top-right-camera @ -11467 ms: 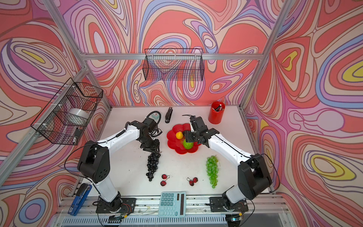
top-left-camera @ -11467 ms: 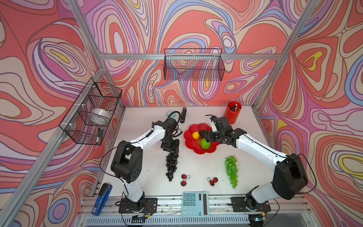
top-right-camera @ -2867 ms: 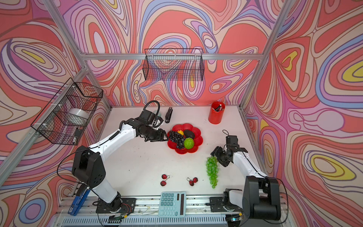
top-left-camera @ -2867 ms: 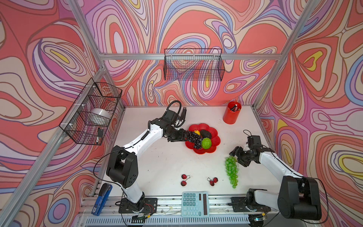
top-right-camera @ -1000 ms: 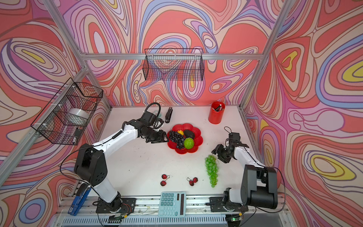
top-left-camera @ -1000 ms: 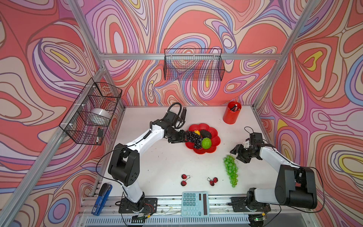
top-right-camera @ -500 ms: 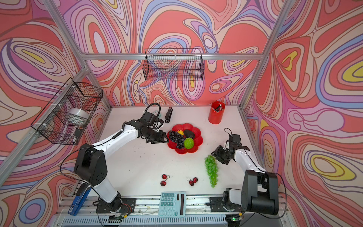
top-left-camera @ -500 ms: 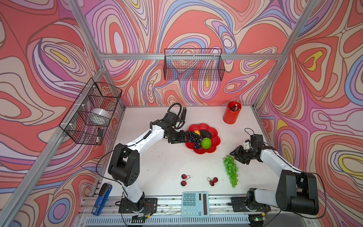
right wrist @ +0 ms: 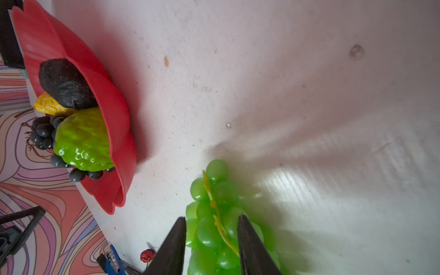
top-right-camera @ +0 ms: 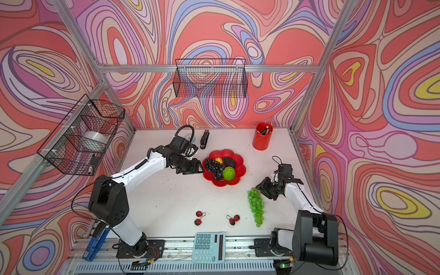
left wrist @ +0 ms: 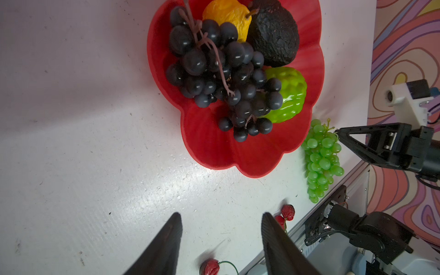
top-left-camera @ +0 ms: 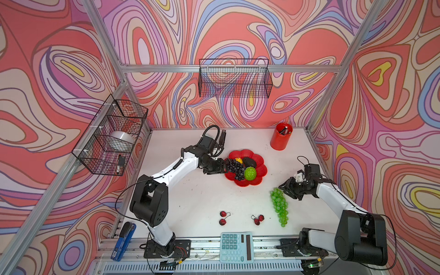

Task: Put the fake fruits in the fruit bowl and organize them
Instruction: 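Close the right gripper on the green grape bunch stem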

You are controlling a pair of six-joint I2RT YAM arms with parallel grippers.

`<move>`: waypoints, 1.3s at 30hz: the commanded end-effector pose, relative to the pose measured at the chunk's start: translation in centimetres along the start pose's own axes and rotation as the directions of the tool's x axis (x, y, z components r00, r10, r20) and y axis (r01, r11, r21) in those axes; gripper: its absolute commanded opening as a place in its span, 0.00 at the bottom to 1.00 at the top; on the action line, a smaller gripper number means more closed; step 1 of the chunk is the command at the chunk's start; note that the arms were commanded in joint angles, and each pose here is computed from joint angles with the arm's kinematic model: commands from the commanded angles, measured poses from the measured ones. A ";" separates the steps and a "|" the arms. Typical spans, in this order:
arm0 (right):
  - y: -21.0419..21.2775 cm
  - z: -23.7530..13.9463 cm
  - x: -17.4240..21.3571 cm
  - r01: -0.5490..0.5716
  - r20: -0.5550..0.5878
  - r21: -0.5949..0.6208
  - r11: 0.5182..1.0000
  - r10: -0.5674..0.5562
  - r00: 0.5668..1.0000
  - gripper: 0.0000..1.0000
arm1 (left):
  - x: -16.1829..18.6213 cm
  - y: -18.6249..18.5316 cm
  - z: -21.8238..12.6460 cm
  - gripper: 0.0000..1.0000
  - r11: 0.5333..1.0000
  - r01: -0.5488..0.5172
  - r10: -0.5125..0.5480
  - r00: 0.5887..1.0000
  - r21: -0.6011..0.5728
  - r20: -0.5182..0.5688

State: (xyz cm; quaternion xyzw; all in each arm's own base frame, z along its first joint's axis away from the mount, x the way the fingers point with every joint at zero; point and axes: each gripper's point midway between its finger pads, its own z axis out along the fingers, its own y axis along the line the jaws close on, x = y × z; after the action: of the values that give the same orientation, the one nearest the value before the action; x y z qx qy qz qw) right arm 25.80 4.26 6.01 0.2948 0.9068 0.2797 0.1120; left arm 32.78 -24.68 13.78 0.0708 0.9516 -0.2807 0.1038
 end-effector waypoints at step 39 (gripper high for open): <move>1.4 -3.5 -1.5 0.070 0.097 -0.018 0.997 -0.068 0.993 0.00 | -0.3 -0.1 -0.2 0.56 1.000 0.016 -0.016 1.000 0.011 0.009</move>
State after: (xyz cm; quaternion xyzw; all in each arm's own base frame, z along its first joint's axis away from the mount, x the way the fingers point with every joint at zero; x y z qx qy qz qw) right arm 26.10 3.46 8.54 0.2875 0.9016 0.2873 0.1481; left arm 32.76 -24.68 13.77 0.0688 0.9517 -0.2810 0.1029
